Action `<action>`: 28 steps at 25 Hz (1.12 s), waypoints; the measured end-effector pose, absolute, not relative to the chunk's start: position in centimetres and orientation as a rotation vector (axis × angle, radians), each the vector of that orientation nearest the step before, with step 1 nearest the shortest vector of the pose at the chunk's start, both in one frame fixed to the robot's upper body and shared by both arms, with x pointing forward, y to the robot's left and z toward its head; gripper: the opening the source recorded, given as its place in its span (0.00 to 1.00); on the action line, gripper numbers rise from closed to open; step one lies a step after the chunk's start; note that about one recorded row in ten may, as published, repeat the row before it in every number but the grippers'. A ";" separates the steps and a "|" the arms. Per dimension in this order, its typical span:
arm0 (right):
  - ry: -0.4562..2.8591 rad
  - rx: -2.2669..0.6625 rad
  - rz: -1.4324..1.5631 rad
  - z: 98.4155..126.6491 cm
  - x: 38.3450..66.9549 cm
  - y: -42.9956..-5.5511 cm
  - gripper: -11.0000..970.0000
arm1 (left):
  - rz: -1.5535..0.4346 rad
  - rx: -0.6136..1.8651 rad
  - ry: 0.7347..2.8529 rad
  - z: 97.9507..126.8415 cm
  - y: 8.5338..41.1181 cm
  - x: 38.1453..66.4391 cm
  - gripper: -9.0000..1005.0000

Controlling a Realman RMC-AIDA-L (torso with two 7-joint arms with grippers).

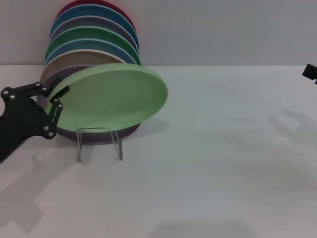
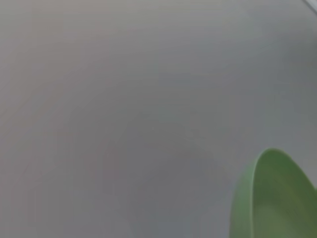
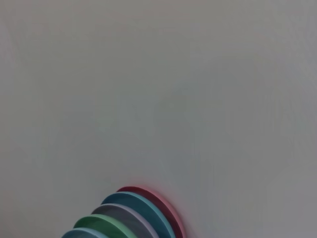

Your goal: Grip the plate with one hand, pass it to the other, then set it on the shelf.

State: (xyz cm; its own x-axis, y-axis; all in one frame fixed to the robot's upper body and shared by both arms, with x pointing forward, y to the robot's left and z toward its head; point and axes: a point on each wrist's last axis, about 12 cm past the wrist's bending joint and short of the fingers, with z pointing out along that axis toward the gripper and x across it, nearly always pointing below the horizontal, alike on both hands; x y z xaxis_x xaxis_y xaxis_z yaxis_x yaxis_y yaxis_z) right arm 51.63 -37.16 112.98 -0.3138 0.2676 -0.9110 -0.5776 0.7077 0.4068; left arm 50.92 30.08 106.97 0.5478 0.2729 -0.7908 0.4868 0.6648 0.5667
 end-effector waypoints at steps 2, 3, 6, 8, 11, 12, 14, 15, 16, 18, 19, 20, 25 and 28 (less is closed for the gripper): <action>1.692 -0.252 0.861 113.0 51.6 -37.1 0.72 | -0.145 0.860 1.032 106.7 29.8 50.9 0.09; 1.692 -0.252 0.862 113.0 51.6 -37.1 0.72 | -0.146 0.859 1.040 106.6 29.8 51.0 0.09; 1.692 -0.251 0.866 113.1 51.6 -37.1 0.72 | -0.151 0.858 1.057 106.5 29.6 51.1 0.10; 1.691 -0.254 0.868 113.1 51.6 -37.1 0.72 | -0.148 0.856 1.064 106.4 29.4 51.2 0.12; 1.690 -0.258 0.871 113.2 51.6 -37.1 0.72 | -0.145 0.853 1.069 106.4 29.3 51.4 0.15; 1.690 -0.258 0.871 113.2 51.6 -37.1 0.72 | -0.143 0.852 1.070 106.4 29.3 51.5 0.20; 1.691 -0.258 0.871 113.2 51.6 -37.2 0.72 | -0.134 0.839 1.070 106.4 29.4 51.4 0.29; 1.691 -0.258 0.871 113.1 51.5 -37.2 0.72 | -0.124 0.821 1.067 106.4 29.5 51.3 0.33; 1.691 -0.257 0.871 113.1 51.5 -37.2 0.72 | -0.117 0.808 1.065 106.5 29.6 51.3 0.37; 1.692 -0.256 0.870 113.1 51.5 -37.2 0.72 | -0.093 0.742 1.049 106.7 30.0 50.8 0.48; 1.693 -0.255 0.870 113.1 51.4 -37.3 0.72 | -0.082 0.705 1.039 106.8 30.2 50.6 0.53; 1.694 -0.254 0.869 113.1 51.4 -37.3 0.72 | -0.071 0.656 1.023 107.0 30.3 50.3 0.54; 1.677 -0.261 0.827 112.8 51.2 -37.5 0.72 | 0.036 0.361 0.998 107.4 31.2 49.3 0.55; 1.637 -0.269 0.759 112.4 50.9 -37.8 0.72 | 0.091 0.246 1.024 107.1 32.0 49.1 0.56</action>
